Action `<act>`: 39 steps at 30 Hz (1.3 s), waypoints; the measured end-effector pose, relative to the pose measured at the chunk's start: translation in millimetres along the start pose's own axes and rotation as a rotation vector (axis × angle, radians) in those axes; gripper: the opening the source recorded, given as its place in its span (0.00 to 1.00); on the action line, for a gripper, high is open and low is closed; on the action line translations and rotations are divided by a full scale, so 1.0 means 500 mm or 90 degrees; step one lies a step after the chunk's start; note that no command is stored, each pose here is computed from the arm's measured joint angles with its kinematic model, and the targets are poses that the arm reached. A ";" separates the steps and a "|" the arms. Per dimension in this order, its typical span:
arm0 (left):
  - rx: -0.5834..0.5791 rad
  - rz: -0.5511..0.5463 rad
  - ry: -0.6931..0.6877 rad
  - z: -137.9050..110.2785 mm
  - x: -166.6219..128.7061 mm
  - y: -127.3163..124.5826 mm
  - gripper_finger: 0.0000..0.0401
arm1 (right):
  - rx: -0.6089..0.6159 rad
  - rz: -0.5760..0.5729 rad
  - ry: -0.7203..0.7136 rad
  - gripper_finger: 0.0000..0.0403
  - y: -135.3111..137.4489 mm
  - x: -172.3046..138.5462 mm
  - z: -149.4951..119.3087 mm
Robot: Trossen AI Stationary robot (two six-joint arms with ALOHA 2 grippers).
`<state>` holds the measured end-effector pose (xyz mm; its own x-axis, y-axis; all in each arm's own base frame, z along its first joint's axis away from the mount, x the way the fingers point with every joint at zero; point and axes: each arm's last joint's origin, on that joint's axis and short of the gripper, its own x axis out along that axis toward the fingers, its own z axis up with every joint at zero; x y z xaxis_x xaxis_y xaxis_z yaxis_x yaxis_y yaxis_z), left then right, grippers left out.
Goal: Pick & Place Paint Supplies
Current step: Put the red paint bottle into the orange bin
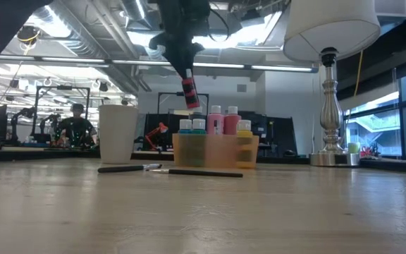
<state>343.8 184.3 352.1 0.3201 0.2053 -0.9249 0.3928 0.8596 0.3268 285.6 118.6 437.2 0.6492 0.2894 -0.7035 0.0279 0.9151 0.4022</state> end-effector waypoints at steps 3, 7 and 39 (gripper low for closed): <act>-0.002 -0.006 -0.002 0.007 0.011 -0.001 0.29 | -0.001 -0.002 -0.002 0.73 -0.008 -0.001 0.005; 0.006 -0.027 0.007 0.020 0.038 -0.004 0.29 | 0.004 -0.003 -0.003 0.73 -0.016 -0.001 0.010; -0.030 -0.143 0.042 0.016 0.160 0.001 0.29 | -0.007 -0.004 0.002 0.73 -0.016 -0.001 0.009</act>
<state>376.2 197.4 279.9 0.1720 0.0351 -0.9845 0.4064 0.9078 0.1034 288.3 109.8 437.0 0.6468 0.2846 -0.7076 0.0240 0.9197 0.3919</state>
